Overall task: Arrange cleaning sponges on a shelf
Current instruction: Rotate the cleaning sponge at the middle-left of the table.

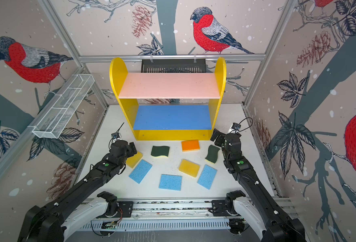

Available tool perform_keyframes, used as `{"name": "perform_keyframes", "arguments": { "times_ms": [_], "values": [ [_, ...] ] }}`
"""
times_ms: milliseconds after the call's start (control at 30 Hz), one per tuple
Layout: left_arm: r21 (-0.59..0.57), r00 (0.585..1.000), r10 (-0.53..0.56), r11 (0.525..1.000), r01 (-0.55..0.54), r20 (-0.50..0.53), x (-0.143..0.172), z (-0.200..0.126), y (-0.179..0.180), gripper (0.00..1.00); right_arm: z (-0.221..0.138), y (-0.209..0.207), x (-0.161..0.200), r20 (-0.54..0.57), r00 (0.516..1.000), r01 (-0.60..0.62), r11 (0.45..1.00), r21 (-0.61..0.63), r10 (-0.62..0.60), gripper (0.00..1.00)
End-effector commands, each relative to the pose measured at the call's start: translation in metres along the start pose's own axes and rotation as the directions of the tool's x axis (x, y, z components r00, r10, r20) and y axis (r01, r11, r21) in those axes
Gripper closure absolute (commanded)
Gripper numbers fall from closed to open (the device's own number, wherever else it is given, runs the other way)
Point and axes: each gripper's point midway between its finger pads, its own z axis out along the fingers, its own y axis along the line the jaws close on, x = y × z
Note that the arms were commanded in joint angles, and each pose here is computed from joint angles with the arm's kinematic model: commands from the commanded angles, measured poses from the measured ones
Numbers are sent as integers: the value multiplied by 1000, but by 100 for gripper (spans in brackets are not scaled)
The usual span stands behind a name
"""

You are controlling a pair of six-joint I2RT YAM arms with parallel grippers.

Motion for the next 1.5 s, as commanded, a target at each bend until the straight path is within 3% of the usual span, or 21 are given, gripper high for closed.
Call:
{"name": "perform_keyframes", "arguments": {
  "times_ms": [0,133,433,700,933,1033,1200,1467],
  "values": [
    [-11,994,2,1000,-3,-112,24,0,2,21,-3,5,5,-15,1000,-24,1000,-13,24,0],
    [4,987,-29,1000,30,-156,36,1,0,30,-3,12,11,-28,999,-22,999,-29,21,0],
    [71,965,-3,997,22,-261,57,5,-15,32,-4,18,22,-62,998,-16,999,-51,13,0],
    [63,933,37,998,-15,-358,75,20,-22,48,-4,20,27,-74,997,-33,998,-56,28,0],
    [-6,907,1,1000,-4,-420,94,34,-16,64,-3,21,27,-78,997,-28,998,-52,24,0],
    [-64,909,-36,998,10,-415,96,38,-9,71,-2,21,28,-83,996,-27,998,-50,23,0],
    [-229,918,-144,972,60,-370,90,40,18,72,-1,21,31,-92,996,-23,999,-48,19,0],
    [-289,905,-335,922,258,-262,71,41,46,74,1,25,35,-97,995,-7,998,-63,0,0]
  ]
}}
